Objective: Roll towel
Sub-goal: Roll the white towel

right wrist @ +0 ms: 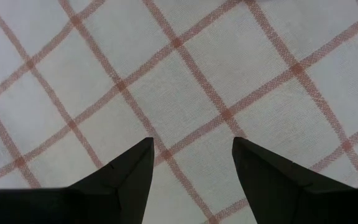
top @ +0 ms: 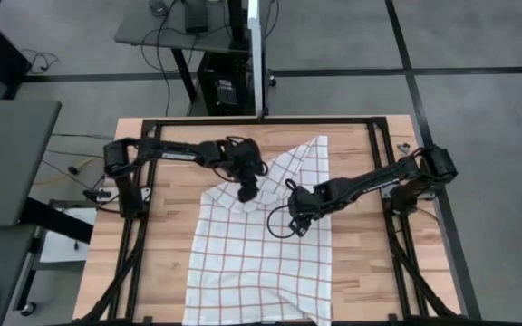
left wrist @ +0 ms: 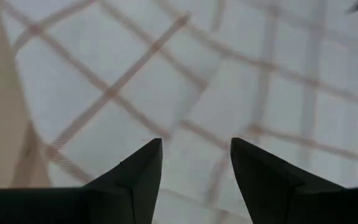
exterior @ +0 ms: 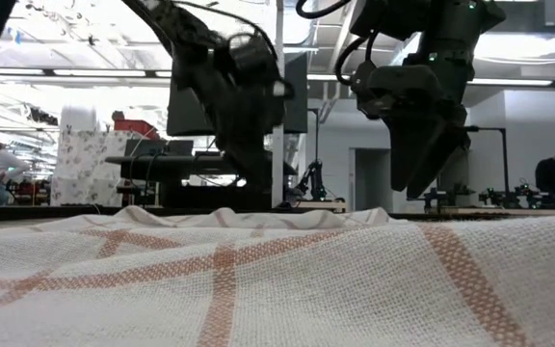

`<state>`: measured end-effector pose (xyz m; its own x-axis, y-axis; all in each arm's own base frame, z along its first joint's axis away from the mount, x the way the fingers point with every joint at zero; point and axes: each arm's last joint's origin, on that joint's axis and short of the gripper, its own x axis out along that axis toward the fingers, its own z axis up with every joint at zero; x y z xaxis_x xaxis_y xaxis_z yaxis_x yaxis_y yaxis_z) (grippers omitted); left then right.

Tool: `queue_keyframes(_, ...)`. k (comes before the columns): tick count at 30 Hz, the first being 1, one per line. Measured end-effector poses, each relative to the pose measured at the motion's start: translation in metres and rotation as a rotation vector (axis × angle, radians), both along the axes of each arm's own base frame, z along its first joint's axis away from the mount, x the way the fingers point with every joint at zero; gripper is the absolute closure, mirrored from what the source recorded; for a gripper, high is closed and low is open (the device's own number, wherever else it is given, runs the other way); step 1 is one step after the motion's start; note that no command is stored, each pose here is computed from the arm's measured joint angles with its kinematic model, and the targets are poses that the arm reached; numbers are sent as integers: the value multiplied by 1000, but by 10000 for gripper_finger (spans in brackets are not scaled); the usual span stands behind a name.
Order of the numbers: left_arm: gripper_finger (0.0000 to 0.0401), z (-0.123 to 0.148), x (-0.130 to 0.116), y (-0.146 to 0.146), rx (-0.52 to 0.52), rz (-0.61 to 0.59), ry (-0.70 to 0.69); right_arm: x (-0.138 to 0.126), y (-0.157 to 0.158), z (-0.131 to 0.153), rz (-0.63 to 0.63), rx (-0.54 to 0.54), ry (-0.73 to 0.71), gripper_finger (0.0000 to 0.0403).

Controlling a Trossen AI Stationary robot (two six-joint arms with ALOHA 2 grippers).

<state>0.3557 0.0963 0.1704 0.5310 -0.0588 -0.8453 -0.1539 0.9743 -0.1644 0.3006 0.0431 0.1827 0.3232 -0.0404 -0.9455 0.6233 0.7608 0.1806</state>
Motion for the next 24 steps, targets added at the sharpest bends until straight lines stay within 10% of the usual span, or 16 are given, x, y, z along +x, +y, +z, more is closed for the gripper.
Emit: queue_keyframes(24,233,-28,8,-17,199,-239,100,0,0,0,31,-13,3,190)
